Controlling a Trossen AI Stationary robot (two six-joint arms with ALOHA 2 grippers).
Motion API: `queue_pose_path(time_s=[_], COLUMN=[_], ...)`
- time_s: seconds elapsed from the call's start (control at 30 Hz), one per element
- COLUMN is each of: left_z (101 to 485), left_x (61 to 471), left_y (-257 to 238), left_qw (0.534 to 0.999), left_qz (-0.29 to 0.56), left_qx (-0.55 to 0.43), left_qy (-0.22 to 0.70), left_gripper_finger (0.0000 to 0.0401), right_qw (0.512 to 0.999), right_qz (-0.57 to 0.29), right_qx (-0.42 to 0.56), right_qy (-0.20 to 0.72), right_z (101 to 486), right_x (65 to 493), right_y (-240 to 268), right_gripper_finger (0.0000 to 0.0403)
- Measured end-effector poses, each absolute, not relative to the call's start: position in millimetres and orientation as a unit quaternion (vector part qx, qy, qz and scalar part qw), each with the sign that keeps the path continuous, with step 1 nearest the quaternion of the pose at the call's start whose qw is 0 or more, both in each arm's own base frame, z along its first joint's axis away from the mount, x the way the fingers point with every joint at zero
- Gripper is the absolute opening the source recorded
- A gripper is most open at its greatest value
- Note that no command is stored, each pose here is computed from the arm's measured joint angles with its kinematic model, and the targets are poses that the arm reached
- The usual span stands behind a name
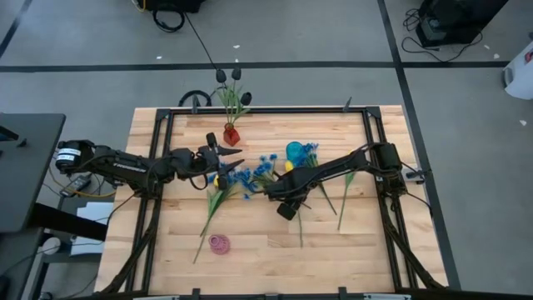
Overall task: Sort flowers into vase by color
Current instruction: Put the middle yellow tulip into the blue vase
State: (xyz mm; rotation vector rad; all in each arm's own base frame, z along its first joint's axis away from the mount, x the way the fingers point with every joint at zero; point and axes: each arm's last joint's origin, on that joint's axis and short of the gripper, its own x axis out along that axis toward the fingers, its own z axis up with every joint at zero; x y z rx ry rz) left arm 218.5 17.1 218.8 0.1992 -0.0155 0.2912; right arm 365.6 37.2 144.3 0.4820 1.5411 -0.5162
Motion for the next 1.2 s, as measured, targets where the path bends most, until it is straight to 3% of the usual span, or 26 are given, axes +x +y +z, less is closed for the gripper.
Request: queue_pose_path(time_s=[0.43, 0.7, 0.97, 1.2], left_z=[217.7, 216.7, 216.7, 217.1], left_x=[218.5, 218.5, 218.5, 218.5], left_y=[17.1, 17.1, 17.1, 17.1], left_qw=[0.984, 0.984, 0.983, 0.983], left_qz=[0.144, 0.144, 0.144, 0.145], left_qx=[0.1, 0.102, 0.11, 0.11], left_qy=[-0.002, 0.003, 0.004, 0.002], left_gripper_finger=[0.0152, 0.0152, 0.0153, 0.0153], right_qw=[0.66, 0.674, 0.752, 0.843], right_qz=[-0.213, -0.247, -0.297, -0.356], right_qx=[0.207, 0.213, 0.192, 0.083], right_qy=[0.691, 0.663, 0.556, 0.396], right_z=[151.8, 191.1, 256.1, 304.9], right_x=[362.0, 347.3, 323.1, 312.5], right_y=[31.7, 21.6, 13.3, 10.4], right_gripper_finger=[0.0011, 0.0032, 0.0022, 0.0036])
